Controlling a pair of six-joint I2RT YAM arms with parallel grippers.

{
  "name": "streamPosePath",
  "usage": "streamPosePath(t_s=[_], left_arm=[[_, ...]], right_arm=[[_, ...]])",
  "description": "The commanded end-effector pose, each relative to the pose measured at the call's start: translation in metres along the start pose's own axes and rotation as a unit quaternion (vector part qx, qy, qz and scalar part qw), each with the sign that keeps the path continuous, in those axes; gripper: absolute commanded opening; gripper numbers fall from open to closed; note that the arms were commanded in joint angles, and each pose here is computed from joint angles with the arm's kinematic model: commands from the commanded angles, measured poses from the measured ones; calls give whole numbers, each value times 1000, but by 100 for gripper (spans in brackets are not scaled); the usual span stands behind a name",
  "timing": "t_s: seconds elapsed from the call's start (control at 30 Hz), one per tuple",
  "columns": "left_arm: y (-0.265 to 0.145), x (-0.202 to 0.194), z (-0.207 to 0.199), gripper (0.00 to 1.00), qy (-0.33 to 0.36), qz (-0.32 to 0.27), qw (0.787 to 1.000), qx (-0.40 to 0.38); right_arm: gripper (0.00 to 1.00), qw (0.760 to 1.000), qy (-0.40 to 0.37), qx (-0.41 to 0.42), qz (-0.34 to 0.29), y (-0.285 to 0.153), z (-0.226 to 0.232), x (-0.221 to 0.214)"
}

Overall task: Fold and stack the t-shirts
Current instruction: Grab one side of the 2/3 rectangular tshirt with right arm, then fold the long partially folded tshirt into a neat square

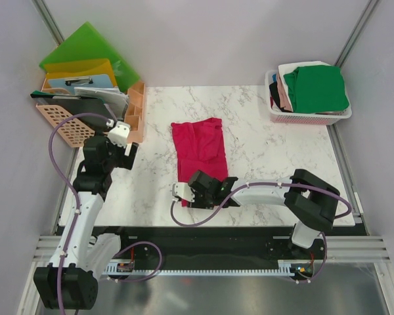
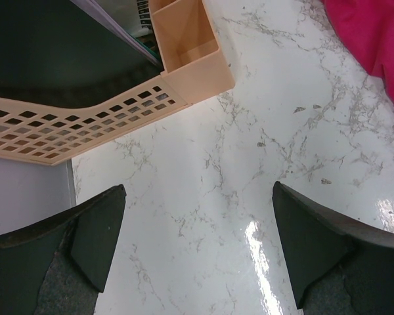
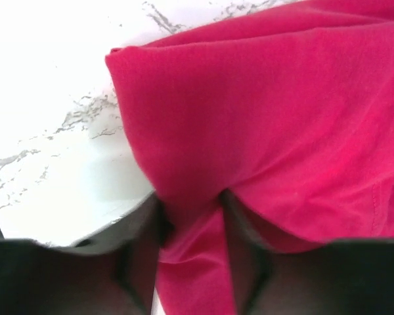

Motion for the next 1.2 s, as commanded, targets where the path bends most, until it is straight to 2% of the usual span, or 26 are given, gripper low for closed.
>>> streamPosePath(t_s=[0.0, 0.13, 0.2, 0.33, 0.6, 0.83, 1.17], left_arm=[[3, 11, 8, 100, 17, -26, 999, 12], [5, 8, 7, 100, 19, -20, 1000, 11], [5, 7, 6, 100, 21, -20, 1000, 11], [6, -3, 9, 100, 19, -11, 1000, 19], [1, -18, 3, 100, 44, -15, 999, 21], [-4, -31, -8, 100, 40, -9, 999, 8], [-24, -39, -9, 100, 63, -16, 998, 21]], right_arm=[[39, 996, -5, 33, 83, 4, 13, -39], [24, 994, -2, 52, 91, 5, 18, -41], [0, 995, 1, 52, 90, 3, 18, -38], [0, 996, 0, 49, 77, -11, 10, -20], [0, 998, 24, -45, -48, -82, -48, 44], [0, 995, -2, -94, -46, -76, -93, 67], [0, 990, -52, -128, 5, -38, -154, 79]])
Point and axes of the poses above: each gripper's point midway between its finger pads, its own y axis out along the fingers, its own z axis along the line the jaws close on, x = y × z, the point moved 4 cm from there along -y, back along the fingers, and after that the axes turned 6 degrees about y, right-handed, at the moved point
